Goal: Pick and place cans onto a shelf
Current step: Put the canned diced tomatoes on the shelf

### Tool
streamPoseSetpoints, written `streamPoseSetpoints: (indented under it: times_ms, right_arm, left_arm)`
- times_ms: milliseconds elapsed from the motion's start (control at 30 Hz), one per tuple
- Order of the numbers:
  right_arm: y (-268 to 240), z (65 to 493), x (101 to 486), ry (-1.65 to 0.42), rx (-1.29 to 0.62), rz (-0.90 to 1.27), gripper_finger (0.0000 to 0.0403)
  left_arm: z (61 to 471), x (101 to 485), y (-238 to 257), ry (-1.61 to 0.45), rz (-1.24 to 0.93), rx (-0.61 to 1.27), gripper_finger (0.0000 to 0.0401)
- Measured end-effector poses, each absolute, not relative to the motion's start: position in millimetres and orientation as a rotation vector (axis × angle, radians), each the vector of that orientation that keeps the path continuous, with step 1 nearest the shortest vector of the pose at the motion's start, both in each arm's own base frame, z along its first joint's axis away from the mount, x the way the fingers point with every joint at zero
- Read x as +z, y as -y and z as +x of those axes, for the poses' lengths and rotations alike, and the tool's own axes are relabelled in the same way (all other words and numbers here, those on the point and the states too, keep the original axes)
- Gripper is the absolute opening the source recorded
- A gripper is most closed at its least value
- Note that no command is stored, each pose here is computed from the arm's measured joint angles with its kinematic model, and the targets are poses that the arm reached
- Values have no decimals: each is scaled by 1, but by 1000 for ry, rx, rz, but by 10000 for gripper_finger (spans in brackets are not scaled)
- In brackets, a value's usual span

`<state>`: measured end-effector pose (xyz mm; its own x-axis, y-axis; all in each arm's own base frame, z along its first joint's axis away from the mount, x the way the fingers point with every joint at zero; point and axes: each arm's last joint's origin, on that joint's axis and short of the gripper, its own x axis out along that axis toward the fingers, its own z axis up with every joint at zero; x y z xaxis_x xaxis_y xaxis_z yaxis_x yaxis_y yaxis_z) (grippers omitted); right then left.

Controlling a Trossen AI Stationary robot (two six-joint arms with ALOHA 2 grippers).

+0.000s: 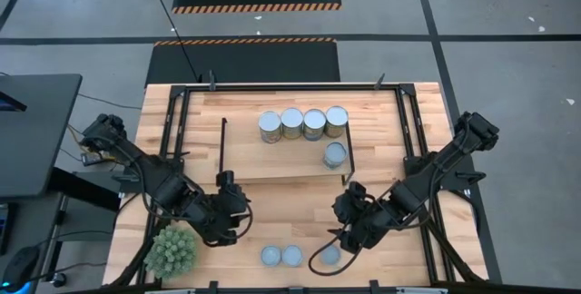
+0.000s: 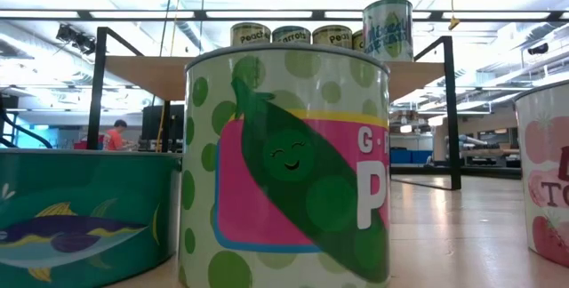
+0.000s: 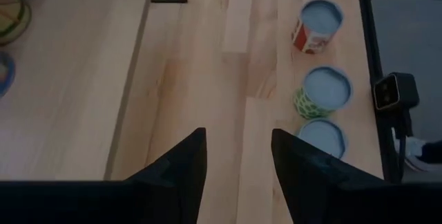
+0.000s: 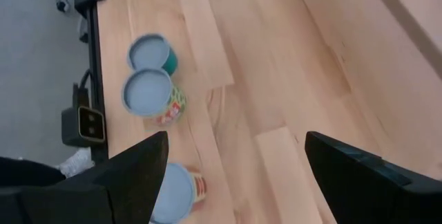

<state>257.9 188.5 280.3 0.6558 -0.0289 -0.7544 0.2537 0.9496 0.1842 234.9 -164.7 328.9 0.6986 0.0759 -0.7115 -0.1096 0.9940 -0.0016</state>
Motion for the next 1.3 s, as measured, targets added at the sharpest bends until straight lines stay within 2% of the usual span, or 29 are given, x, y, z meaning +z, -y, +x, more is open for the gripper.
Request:
streamPoseSetpoints:
  times_ms: [367,600,733,900,1300]
  right_arm:
    - [-197,251,277,-849,-144,298,348]
    - [-203,247,277,-851,-119,284,348]
    - [-204,247,278,-855,-92,276,348]
    - [-207,248,279,-856,-90,395,348]
    - [-211,254,287,-817,-36,507,348]
  left_arm:
    - [246,304,185,-832,45,106,169]
    - [242,299,203,-845,95,-55,169]
    - [240,281,207,-855,100,-109,169]
    - [238,257,212,-855,35,-173,169]
    - [237,253,222,-777,-42,-221,169]
